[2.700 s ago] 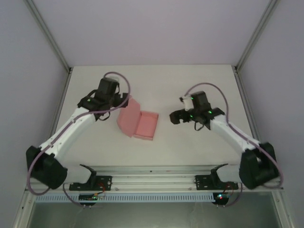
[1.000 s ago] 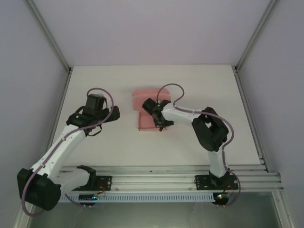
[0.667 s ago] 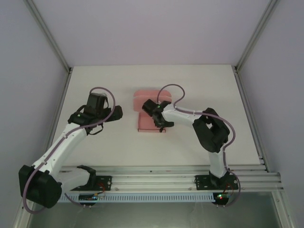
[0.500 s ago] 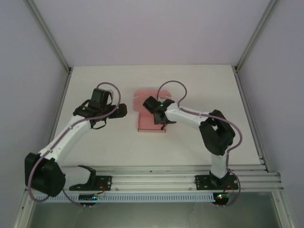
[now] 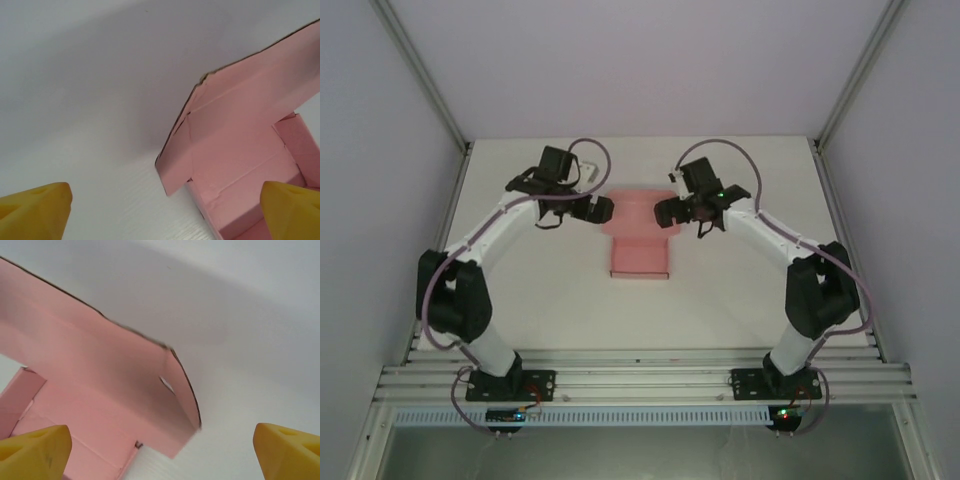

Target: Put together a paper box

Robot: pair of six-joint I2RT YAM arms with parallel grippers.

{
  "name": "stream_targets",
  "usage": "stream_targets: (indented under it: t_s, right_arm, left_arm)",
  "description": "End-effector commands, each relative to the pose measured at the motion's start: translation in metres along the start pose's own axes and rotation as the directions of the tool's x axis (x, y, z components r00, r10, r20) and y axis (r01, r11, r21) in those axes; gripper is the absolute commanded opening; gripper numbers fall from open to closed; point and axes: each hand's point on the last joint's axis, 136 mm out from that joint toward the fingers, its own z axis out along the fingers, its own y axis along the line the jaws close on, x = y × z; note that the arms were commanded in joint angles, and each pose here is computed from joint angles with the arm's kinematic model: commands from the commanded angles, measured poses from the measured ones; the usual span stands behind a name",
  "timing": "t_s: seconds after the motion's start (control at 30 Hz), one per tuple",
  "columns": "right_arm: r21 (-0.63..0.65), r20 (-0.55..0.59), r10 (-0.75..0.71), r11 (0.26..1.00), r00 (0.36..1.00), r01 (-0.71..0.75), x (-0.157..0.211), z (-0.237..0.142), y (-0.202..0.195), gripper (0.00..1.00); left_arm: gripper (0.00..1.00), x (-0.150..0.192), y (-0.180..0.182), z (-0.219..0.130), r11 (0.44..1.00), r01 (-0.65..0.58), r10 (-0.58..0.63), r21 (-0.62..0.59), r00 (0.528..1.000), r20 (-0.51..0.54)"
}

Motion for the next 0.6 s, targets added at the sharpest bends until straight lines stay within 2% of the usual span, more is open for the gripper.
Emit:
stream_targets:
  t_s: [0.0, 0.2, 0.3, 0.5, 0.57]
  right_arm:
    - [-0.171, 0.003, -0.146, 0.975, 0.989, 0.145, -0.010, 0.006, 0.012, 0.91]
    - [-0.243, -0.014, -0.155, 0.959, 0.988, 0.147, -0.010, 0.006, 0.003, 0.83]
    - [-0.243, -0.055, -0.172, 0.958, 0.984, 0.154, -0.001, 0.012, 0.000, 0.76]
    - [-0.244, -0.079, -0.186, 0.956, 0.979, 0.162, 0.004, 0.024, -0.003, 0.68]
    - [-0.244, -0.090, -0.185, 0.957, 0.979, 0.158, 0.005, 0.029, -0.004, 0.66]
  left_arm:
    - [0.91, -0.003, -0.007, 0.005, 0.989, -0.123, 0.128, 0.079, 0.990, -0.058]
    - [0.80, -0.002, -0.001, 0.024, 0.980, -0.168, 0.183, 0.108, 0.972, -0.147]
    - [0.69, 0.005, -0.005, 0.030, 0.968, -0.196, 0.222, 0.156, 0.960, -0.169]
    - [0.45, 0.004, -0.012, 0.032, 0.959, -0.201, 0.233, 0.198, 0.959, -0.158]
    - [0.43, 0.004, -0.017, 0.032, 0.955, -0.193, 0.230, 0.224, 0.962, -0.148]
